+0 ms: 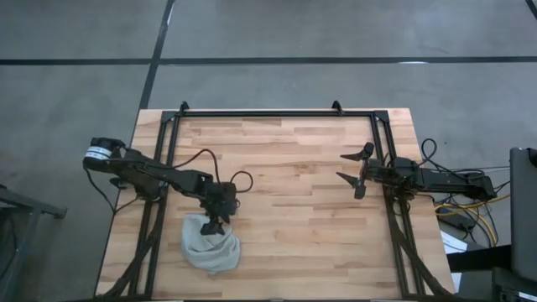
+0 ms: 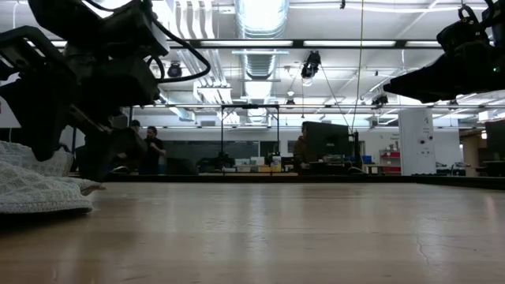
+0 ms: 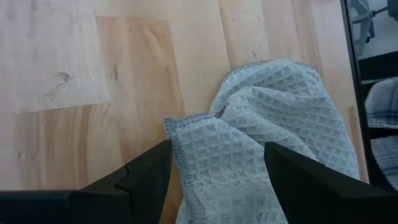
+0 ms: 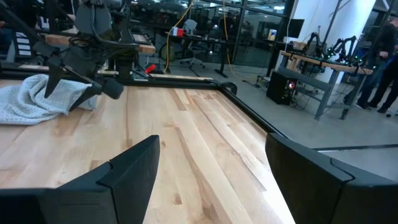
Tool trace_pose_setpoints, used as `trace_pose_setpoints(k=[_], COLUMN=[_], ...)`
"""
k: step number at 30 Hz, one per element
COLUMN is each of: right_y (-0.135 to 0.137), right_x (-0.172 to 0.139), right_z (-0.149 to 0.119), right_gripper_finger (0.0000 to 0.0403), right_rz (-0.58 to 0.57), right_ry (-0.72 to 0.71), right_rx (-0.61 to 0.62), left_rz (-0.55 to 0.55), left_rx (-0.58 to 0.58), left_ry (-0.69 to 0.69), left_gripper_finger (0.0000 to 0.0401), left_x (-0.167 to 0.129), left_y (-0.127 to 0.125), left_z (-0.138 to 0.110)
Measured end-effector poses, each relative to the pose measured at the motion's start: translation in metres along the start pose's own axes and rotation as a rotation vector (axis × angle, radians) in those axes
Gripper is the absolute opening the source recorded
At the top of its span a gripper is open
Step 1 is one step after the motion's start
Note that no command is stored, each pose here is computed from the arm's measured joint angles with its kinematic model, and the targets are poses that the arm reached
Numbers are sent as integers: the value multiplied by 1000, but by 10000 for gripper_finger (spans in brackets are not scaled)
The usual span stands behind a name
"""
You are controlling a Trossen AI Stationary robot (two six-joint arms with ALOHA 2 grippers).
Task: Roll towel
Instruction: Fold the gray towel on the table
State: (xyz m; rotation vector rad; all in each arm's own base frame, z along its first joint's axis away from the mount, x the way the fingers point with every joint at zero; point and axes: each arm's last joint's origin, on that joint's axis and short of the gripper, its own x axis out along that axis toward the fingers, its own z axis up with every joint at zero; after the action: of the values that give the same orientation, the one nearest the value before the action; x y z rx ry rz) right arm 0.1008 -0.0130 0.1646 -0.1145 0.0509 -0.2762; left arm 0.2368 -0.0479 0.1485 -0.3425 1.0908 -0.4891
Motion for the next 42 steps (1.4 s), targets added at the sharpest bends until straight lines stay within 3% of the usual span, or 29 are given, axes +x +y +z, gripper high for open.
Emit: trace_pose_setpoints(k=[17,29,34,42], right_y=[0,0,0,0], right_x=[0,0,0,0], right_z=[0,0,0,0], right_gripper_finger=[288,288,288,288], right_rz=[0,1,0,0], right_ry=[0,0,0,0], right_rx=[0,0,0,0], left_rz=[59,-56,-49,-53], left_rx=[-98,-80,-71,-99], left_ry=[-46,-15,-18,-34], left_gripper_finger=[259,256,209,73], left_x=[8,8,8,8], left_y=[9,5,5,4], left_z=[-16,-15,-15,-13])
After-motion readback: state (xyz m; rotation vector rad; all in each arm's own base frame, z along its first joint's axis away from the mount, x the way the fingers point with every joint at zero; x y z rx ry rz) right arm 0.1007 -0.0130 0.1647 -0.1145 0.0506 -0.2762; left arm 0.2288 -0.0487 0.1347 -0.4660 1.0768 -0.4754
